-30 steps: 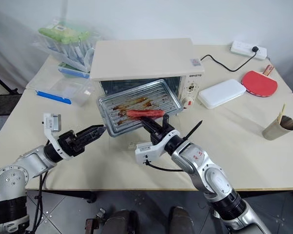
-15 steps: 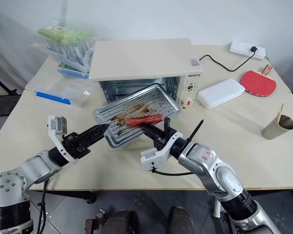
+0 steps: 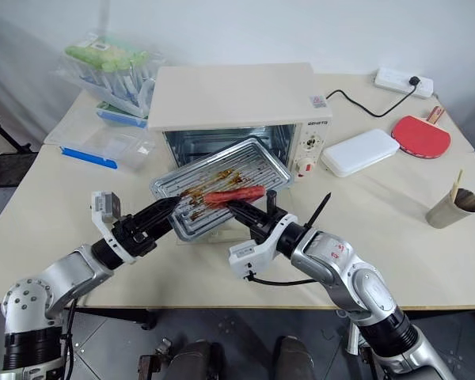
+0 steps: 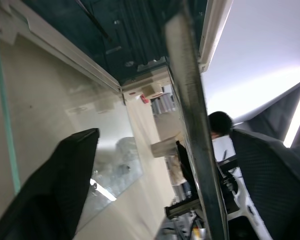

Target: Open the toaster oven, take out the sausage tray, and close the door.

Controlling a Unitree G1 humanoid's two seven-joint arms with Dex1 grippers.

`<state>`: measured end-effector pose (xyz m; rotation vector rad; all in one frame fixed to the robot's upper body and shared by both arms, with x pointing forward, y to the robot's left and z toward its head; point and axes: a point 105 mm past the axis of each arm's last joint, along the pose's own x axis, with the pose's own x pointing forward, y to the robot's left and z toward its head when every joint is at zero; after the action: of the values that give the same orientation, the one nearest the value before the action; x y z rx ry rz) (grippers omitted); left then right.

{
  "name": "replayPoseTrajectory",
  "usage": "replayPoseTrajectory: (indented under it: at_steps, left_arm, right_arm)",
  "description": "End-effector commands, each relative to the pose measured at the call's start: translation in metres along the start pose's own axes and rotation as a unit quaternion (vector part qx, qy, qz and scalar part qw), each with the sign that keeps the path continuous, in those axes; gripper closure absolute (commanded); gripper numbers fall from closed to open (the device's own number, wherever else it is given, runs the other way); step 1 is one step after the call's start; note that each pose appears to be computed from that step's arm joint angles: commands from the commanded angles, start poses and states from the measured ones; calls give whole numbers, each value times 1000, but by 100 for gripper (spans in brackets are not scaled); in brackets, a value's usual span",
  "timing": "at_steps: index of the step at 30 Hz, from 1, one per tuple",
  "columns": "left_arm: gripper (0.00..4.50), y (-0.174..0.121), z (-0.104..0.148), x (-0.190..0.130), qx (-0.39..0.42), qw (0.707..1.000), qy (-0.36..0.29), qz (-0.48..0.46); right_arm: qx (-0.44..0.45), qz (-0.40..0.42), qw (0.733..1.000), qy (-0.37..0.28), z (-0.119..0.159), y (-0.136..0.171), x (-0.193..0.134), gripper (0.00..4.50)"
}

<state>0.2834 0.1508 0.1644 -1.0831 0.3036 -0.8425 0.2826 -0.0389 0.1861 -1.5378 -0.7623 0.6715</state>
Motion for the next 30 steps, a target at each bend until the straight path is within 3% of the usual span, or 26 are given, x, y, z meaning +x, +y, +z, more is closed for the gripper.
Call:
replayPoseTrajectory:
  at_steps: [1, 11, 13, 24, 30]
  left_arm:
    - [142, -6, 0, 0, -3, 1000, 11, -13]
    - [417, -4, -7, 0, -11, 999, 31, 14]
    - [448, -2, -11, -1, -14, 999, 37, 22]
    - [450, 10, -28, -9, -47, 994, 56, 81]
    - [450, 15, -33, -12, -50, 992, 56, 105]
  right_arm:
    - [-14, -39, 999, -20, 10, -22, -4, 450]
    - [17, -25, 999, -35, 13, -18, -3, 450]
    - [22, -23, 999, -34, 13, -18, -2, 450]
    - [35, 0, 998, -53, 15, -10, -1, 450]
    - [87, 66, 992, -69, 18, 9, -6, 450]
